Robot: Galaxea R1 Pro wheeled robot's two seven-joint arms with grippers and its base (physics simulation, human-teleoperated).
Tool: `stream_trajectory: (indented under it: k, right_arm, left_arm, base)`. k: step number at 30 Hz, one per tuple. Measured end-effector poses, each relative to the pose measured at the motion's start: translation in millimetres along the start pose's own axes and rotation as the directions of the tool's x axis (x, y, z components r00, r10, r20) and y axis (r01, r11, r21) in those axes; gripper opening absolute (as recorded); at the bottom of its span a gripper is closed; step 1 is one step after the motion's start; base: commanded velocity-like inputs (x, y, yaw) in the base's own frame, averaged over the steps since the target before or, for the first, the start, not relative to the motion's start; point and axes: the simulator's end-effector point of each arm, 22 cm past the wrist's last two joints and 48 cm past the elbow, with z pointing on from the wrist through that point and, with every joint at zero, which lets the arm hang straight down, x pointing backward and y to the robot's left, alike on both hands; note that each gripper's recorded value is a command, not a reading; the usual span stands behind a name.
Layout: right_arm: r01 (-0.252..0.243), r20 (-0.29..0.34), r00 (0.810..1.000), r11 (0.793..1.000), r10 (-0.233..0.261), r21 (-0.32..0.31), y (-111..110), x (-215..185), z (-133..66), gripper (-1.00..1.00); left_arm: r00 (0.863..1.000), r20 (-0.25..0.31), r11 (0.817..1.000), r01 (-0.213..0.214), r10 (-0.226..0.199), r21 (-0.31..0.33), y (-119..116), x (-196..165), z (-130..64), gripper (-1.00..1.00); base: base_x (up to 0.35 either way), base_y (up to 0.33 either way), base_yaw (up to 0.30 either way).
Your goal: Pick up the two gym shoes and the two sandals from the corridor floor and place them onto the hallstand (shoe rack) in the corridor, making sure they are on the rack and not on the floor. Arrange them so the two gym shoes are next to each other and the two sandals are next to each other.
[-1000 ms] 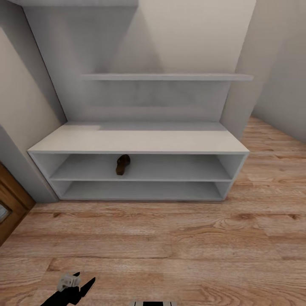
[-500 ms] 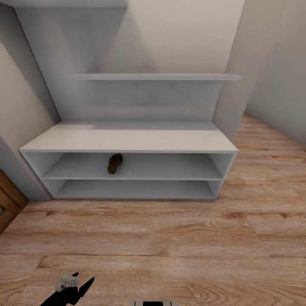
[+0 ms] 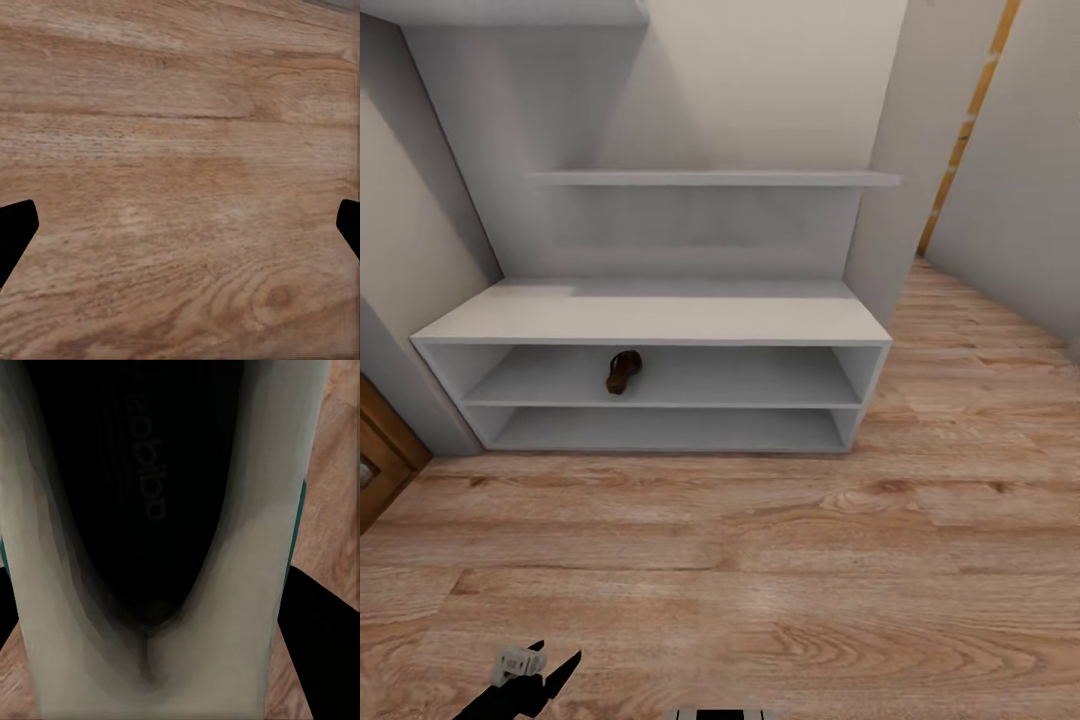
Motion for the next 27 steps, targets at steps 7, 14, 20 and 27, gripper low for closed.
stream_trajectory:
  k: [7, 14, 20, 27]
  right_arm:
    - [0.000, -0.001, 1.000, 1.000, 0.000, 0.000, 0, 0, 0.0, -1.00]
    - [0.000, -0.002, 1.000, 1.000, 0.000, -0.002, 1, 0, 0.0, -1.00]
    - [0.000, 0.005, 1.000, 1.000, 0.000, -0.003, 1, -3, -0.2, -1.00]
    - [0.069, -0.082, 0.993, 0.985, -0.083, -0.161, 84, 49, -7.6, -1.00]
  left_arm:
    - [1.000, 0.000, 1.000, -0.001, 0.001, -0.002, 1, 0, -0.8, 1.00]
    - [1.000, 0.017, 1.000, 0.015, -0.014, -0.025, 10, -5, -4.2, 1.00]
    - [1.000, 0.021, 0.999, 0.018, -0.017, -0.033, 13, -5, -5.9, 1.00]
    - [1.000, 0.005, 0.999, 0.017, -0.017, 0.051, -8, 3, -7.9, 1.00]
  base:
    - [-0.034, 0.004, 0.000]
    - [-0.056, 0.226, 0.000]
    - [-0.002, 0.051, 0.000]
    - [0.000, 0.002, 0.000]
